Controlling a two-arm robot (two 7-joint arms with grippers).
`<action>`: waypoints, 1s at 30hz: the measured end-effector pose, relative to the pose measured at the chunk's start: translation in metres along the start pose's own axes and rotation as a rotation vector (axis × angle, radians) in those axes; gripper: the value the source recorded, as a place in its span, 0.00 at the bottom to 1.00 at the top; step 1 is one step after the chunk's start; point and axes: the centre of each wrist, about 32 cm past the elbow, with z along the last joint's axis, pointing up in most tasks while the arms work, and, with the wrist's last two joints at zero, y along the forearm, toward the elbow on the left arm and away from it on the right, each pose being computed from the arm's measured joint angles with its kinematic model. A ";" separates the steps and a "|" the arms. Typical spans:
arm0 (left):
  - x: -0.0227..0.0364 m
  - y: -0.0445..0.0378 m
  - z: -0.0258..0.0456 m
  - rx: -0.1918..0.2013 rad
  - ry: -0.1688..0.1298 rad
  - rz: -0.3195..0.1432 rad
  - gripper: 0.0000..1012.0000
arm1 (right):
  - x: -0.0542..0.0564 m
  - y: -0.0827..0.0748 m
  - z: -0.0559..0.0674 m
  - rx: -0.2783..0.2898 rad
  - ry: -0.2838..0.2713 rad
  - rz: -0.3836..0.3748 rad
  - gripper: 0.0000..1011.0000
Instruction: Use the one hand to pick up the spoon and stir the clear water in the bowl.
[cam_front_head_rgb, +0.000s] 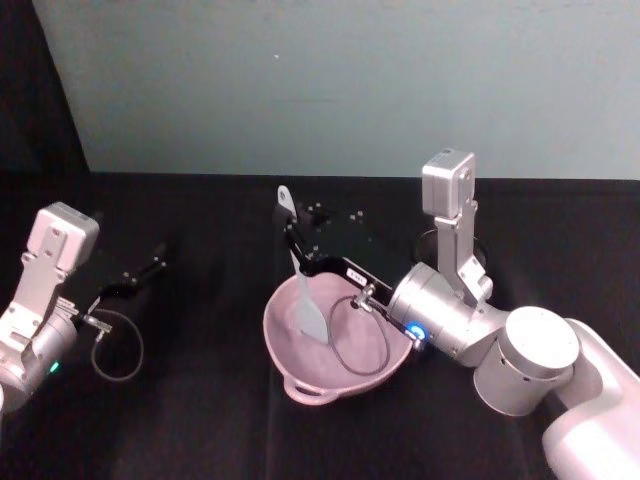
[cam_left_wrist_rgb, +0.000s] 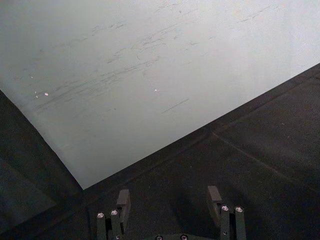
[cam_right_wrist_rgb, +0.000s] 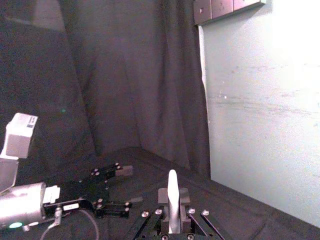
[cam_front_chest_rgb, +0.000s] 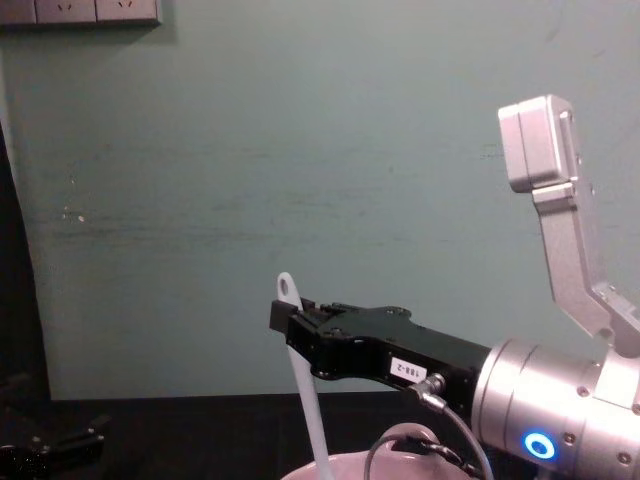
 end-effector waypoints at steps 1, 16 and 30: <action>0.0000 0.0000 0.0000 0.000 0.000 0.000 0.99 | 0.002 0.002 0.000 0.003 -0.002 -0.003 0.13; 0.0000 0.0000 0.0000 0.000 0.000 0.000 0.99 | 0.029 -0.010 0.010 0.011 -0.044 -0.087 0.13; 0.0000 0.0000 0.0000 0.000 0.000 0.000 0.99 | 0.009 -0.022 0.012 -0.008 -0.031 -0.031 0.13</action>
